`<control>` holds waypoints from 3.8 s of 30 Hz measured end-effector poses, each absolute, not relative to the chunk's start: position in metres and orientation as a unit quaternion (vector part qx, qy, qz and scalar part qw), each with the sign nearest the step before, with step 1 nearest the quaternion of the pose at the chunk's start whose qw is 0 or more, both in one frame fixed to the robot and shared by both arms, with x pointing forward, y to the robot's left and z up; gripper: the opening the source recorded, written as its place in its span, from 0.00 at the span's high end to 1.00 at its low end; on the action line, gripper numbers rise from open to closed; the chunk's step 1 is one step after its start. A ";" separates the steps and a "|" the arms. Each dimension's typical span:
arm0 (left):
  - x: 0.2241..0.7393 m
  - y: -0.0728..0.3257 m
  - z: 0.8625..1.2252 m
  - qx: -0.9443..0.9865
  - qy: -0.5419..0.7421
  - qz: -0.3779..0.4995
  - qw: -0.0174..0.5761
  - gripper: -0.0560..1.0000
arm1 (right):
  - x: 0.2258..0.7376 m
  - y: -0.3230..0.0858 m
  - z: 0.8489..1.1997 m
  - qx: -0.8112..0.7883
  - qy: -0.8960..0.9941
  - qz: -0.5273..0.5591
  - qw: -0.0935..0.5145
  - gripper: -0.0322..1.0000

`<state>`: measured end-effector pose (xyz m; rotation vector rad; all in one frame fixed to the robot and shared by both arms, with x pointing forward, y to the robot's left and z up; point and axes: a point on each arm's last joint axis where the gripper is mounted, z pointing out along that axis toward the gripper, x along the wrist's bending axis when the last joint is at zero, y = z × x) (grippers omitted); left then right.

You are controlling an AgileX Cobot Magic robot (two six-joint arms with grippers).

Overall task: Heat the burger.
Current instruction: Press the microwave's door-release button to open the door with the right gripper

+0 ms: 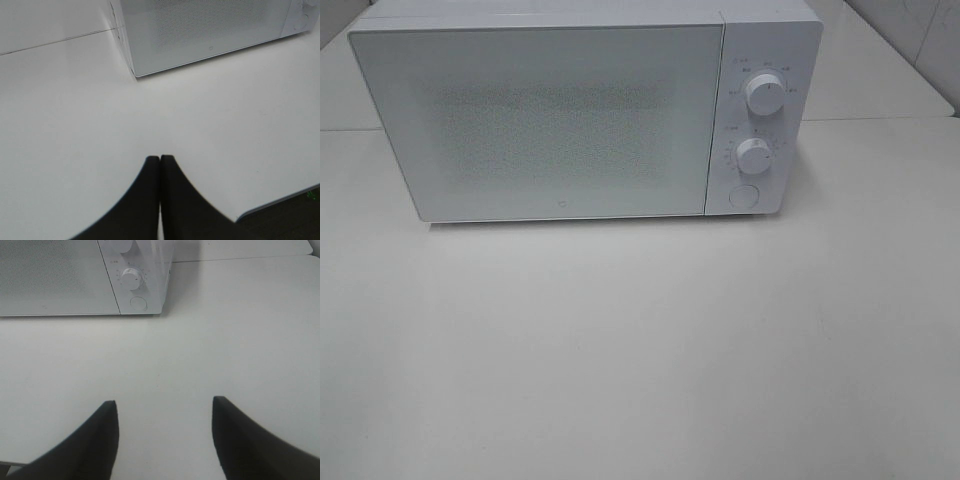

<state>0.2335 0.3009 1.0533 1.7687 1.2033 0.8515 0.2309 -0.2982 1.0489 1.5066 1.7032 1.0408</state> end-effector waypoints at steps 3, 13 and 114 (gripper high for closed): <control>0.234 0.301 1.053 0.702 0.477 0.338 0.407 0.95 | 0.231 -0.298 1.049 0.572 0.646 0.395 0.315 0.45; 0.234 0.301 1.053 0.702 0.477 0.338 0.407 0.95 | 0.242 -0.296 1.054 0.581 0.656 0.377 0.300 0.45; 0.234 0.301 1.053 0.702 0.477 0.338 0.407 0.95 | 0.519 -0.184 0.904 0.662 0.537 0.492 0.176 0.97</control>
